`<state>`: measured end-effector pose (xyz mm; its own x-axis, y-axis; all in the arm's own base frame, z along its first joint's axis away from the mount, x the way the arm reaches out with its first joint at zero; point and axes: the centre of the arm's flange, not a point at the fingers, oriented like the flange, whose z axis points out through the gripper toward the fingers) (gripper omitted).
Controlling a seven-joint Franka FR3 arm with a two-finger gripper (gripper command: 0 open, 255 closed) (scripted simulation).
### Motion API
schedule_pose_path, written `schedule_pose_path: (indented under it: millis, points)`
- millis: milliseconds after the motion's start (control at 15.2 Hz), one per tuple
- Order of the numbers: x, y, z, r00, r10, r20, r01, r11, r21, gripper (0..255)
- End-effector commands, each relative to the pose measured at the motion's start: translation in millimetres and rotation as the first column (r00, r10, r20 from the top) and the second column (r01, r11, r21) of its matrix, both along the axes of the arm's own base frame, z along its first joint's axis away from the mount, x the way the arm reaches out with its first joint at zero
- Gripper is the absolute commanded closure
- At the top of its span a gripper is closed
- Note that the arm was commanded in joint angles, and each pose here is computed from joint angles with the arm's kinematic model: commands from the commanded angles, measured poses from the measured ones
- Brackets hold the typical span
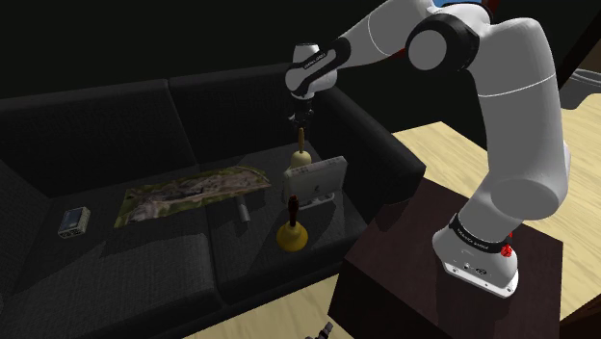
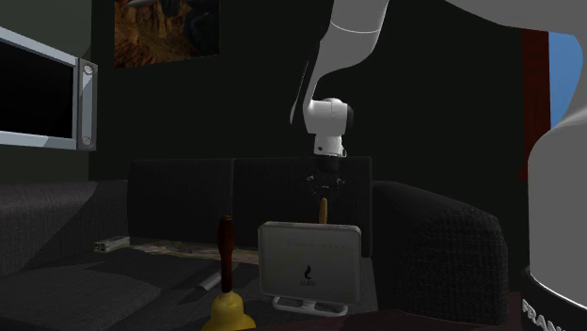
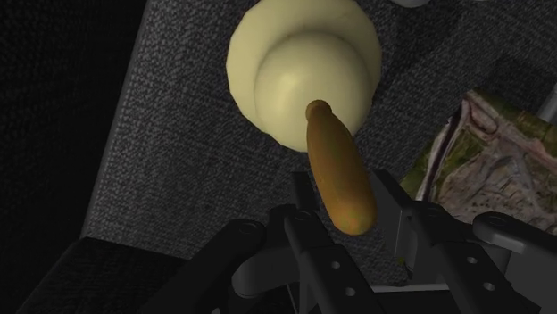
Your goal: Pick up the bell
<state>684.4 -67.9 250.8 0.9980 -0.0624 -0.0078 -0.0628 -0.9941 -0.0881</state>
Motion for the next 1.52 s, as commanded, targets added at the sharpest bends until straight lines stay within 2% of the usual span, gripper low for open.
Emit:
schedule_pose_path:
  millis: [0,330,1320,1452]
  points:
    - [-0.1,-0.1,-0.4,1.000,0.000,-0.001,0.000,1.000,0.000,255]
    - [-0.6,-0.1,-0.2,1.000,0.000,0.000,0.000,1.000,0.000,255]
    - [-0.6,-0.1,78.9,1.000,0.000,0.000,0.000,1.000,0.000,255]
    - [-0.6,-0.1,79.8,1.000,0.000,0.000,0.000,1.000,0.000,255]
